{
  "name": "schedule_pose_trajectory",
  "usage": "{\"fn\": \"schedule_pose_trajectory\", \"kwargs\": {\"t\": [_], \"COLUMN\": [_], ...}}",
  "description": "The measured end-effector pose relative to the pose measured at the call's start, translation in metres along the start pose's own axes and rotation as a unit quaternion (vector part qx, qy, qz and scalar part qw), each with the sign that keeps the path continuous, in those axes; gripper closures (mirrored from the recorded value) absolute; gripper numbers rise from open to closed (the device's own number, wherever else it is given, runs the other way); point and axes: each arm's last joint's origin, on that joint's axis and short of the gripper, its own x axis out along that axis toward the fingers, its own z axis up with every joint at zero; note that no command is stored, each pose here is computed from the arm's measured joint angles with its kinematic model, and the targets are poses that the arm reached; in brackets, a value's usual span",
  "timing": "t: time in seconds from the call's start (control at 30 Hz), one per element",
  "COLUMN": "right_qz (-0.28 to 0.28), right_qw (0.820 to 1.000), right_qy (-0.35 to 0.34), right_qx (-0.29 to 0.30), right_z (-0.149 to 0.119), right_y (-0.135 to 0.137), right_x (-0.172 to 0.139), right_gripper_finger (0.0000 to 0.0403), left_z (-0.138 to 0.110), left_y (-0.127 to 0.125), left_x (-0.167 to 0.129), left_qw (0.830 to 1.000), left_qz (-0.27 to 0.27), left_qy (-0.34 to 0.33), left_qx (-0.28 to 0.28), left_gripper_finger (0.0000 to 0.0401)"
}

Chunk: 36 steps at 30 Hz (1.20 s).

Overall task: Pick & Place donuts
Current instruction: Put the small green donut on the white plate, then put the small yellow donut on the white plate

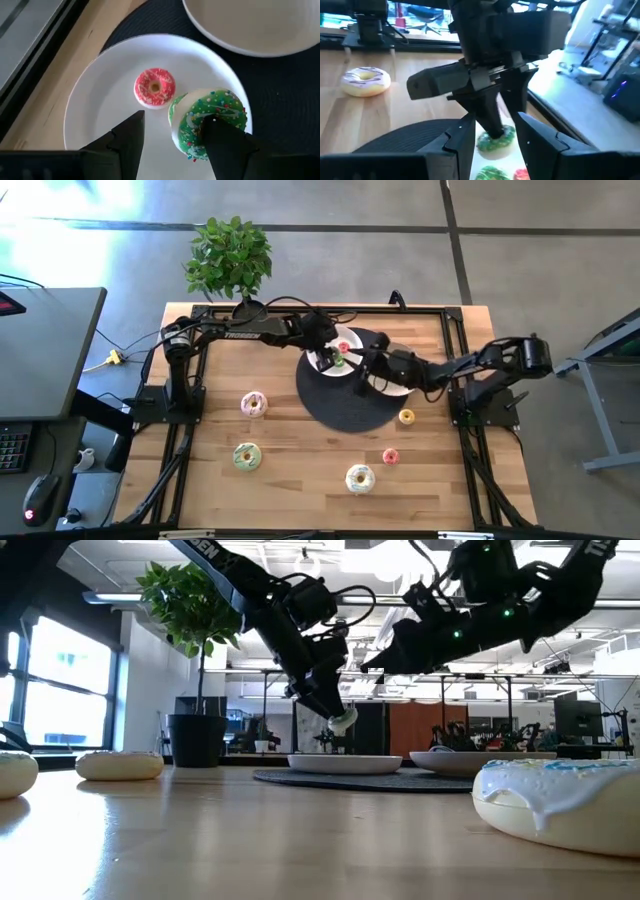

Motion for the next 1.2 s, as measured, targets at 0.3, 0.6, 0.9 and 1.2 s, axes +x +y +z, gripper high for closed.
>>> {"fn": "schedule_pose_trajectory", "kwargs": {"t": [0.3,0.6,0.9,1.2], "right_qz": [0.016,-0.019,0.006,0.133], "right_qw": [0.999,0.990,0.990,0.936], "right_qy": [0.046,0.140,0.138,0.326], "right_qx": [0.008,0.002,-0.027,-0.011], "right_z": [-0.009,-0.029,0.013,0.074], "right_y": [-0.006,-0.007,-0.002,0.029], "right_x": [0.040,0.075,0.070,-0.028], "right_gripper_finger": [0.0265,0.0265,0.0265,0.0265], "left_z": [0.002,-0.010,-0.010,-0.019], "left_y": [0.000,0.005,0.001,-0.011], "left_x": [-0.001,-0.002,-0.008,-0.015], "left_qw": [1.000,0.996,0.994,0.991], "left_qz": [-0.001,0.066,0.067,0.029], "left_qy": [-0.001,0.062,0.073,0.125], "left_qx": [0.001,0.020,0.037,0.045], "left_gripper_finger": [0.0213,0.0213,0.0213,0.0213]}}
